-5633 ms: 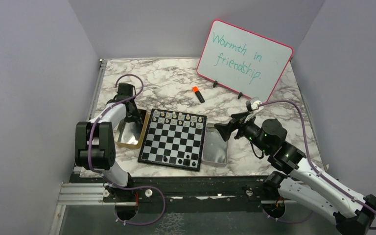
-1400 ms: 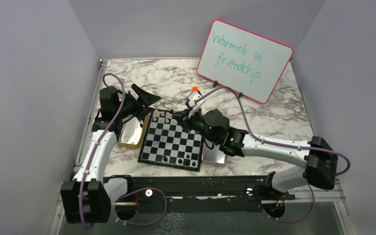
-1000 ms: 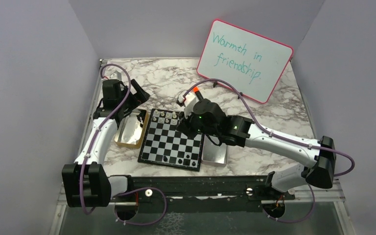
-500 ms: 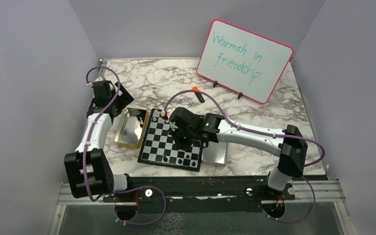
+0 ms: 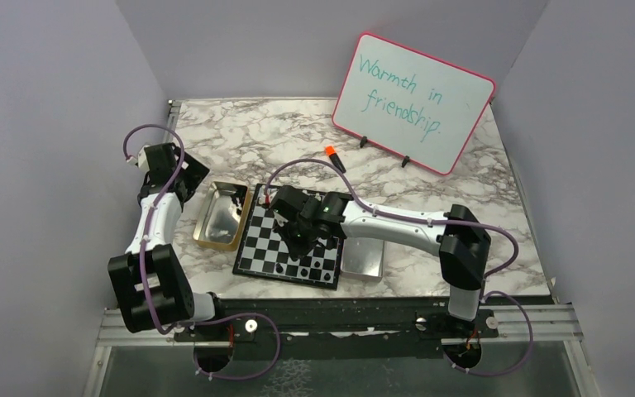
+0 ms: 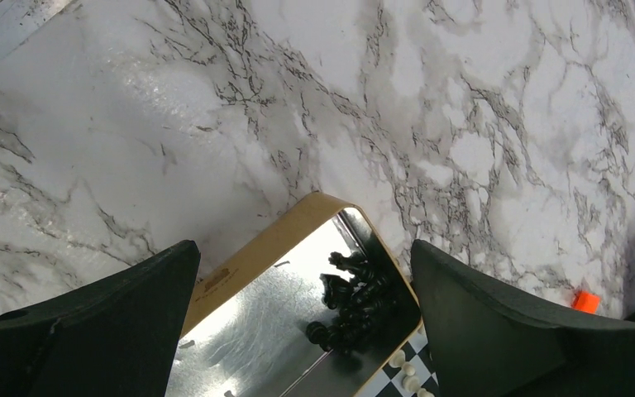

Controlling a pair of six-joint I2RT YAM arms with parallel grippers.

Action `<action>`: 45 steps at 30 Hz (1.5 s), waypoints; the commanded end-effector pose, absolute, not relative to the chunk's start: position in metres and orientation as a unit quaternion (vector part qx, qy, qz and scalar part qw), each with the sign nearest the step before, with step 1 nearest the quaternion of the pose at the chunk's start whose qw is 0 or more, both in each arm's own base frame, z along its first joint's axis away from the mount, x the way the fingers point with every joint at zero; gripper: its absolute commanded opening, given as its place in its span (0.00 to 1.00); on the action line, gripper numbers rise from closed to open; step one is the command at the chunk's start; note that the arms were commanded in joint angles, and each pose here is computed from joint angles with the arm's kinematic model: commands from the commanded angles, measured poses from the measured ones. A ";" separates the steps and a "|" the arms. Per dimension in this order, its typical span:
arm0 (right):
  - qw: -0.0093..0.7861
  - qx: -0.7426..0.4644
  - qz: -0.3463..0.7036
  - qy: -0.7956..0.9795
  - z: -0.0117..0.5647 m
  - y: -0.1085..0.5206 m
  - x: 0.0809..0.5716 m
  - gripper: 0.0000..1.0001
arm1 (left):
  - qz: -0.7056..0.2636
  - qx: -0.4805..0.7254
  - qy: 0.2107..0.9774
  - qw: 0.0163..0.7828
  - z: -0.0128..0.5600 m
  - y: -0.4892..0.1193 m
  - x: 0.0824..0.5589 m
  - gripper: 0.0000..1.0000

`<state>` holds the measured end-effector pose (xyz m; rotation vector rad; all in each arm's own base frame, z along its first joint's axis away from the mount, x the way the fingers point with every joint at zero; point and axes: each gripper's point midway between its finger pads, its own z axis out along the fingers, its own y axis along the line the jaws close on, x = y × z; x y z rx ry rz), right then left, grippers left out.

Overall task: Set up the chess pieces on the board
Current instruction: Place the chess piece on the chessboard.

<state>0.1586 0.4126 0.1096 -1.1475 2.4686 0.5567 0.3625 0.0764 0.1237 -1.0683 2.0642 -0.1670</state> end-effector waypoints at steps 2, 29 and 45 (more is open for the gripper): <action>0.151 -0.411 0.202 0.876 0.106 0.417 0.146 0.04 | -0.048 -0.449 0.804 0.387 0.118 0.086 0.357 0.99; 0.115 -0.422 0.194 0.878 0.076 0.426 0.131 0.05 | -0.047 -0.446 0.808 0.383 0.116 0.086 0.357 0.99; 0.108 -0.422 0.197 0.878 0.068 0.430 0.131 0.05 | -0.046 -0.445 0.808 0.383 0.116 0.087 0.356 0.99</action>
